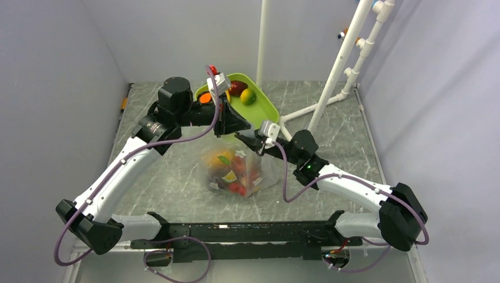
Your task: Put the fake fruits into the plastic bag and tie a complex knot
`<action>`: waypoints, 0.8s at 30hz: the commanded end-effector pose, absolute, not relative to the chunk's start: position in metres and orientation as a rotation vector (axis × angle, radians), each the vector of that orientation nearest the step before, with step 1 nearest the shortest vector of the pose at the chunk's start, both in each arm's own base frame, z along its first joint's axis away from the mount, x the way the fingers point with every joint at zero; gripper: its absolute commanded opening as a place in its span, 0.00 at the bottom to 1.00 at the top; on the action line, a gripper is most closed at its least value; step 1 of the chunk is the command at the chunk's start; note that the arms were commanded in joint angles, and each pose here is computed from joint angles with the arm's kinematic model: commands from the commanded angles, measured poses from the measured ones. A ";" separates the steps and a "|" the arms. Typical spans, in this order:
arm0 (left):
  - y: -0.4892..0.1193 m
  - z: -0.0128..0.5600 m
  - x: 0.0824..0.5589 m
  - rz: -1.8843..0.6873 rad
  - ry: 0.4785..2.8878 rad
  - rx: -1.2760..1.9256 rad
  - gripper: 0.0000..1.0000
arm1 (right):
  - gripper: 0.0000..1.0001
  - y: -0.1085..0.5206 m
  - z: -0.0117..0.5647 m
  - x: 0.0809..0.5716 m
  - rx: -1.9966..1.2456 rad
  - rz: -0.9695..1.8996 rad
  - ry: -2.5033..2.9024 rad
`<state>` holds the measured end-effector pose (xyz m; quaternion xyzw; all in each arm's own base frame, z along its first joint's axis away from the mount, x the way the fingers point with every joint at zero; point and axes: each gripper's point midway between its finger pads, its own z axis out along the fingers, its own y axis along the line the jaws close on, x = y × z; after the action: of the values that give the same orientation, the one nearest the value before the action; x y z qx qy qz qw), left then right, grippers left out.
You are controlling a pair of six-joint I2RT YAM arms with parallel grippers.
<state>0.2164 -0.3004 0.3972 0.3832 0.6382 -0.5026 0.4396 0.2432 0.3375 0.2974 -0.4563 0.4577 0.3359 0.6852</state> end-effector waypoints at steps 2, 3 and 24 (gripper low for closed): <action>-0.282 0.497 0.199 -1.149 1.166 0.981 0.00 | 0.19 0.341 0.223 0.238 -1.176 0.786 1.221; -0.281 0.501 0.198 -1.137 1.150 0.983 0.00 | 0.27 0.340 0.219 0.237 -1.189 0.784 1.232; -0.216 0.318 0.311 -0.602 1.385 1.342 0.99 | 0.00 0.328 0.236 0.241 -1.083 0.803 1.239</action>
<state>0.2824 -0.2179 0.3917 0.4973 0.5680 -0.2970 0.5847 0.2409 0.3289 0.2238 -0.4840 0.5440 0.3377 0.5965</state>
